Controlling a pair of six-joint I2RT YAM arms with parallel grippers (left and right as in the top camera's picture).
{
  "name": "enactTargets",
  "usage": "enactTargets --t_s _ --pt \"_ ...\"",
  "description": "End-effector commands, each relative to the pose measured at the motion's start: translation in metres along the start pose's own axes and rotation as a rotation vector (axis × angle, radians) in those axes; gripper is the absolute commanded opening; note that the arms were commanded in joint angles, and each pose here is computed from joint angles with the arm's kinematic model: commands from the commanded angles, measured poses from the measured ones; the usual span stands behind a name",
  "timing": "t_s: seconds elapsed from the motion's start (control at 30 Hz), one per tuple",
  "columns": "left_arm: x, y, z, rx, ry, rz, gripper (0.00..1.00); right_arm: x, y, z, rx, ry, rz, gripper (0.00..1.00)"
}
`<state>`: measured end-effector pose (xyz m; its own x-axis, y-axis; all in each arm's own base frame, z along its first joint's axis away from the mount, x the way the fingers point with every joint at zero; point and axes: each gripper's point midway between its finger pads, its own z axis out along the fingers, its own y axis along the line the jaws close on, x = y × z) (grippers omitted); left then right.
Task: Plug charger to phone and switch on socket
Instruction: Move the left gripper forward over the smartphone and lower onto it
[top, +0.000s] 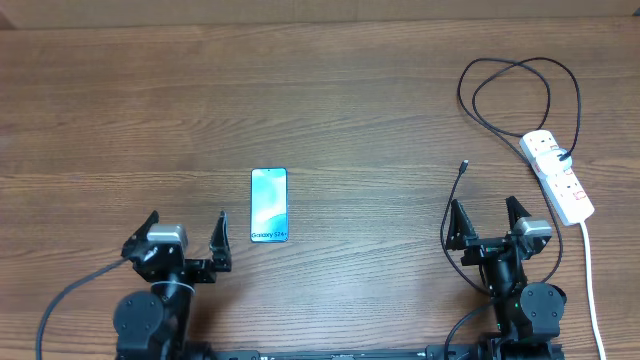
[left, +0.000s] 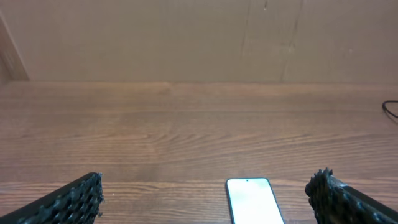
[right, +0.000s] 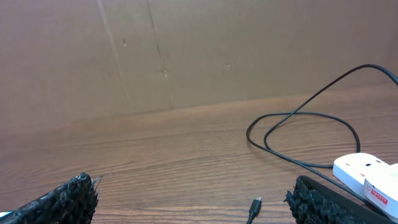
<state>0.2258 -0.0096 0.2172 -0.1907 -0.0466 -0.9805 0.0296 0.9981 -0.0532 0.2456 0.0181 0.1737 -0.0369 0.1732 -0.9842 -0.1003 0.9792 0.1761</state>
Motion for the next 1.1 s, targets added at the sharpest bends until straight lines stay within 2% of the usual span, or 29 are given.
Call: enactTargets --t_s 0.0,0.33,0.57,0.73,0.83,1.07 --pt "-0.026 -0.006 -0.001 0.025 0.019 -0.018 1.00 0.002 -0.003 0.000 0.013 -0.005 0.007 1.00" --pt "-0.069 -0.030 0.029 0.127 0.303 -0.037 1.00 0.002 -0.003 0.000 0.013 -0.005 0.007 1.00" --pt "-0.079 -0.041 0.053 0.107 0.557 -0.130 1.00 0.002 -0.003 0.000 0.013 -0.005 0.007 1.00" --pt "-0.071 -0.055 0.070 0.084 0.735 -0.157 1.00 0.002 -0.003 0.000 0.013 -0.005 0.007 1.00" --pt "-0.058 -0.065 0.081 0.066 0.829 -0.124 1.00 0.002 -0.003 0.000 0.013 -0.005 0.007 1.00" --pt "-0.014 -0.098 0.101 0.152 1.010 -0.118 1.00 0.002 -0.003 0.000 0.013 -0.005 0.007 1.00"
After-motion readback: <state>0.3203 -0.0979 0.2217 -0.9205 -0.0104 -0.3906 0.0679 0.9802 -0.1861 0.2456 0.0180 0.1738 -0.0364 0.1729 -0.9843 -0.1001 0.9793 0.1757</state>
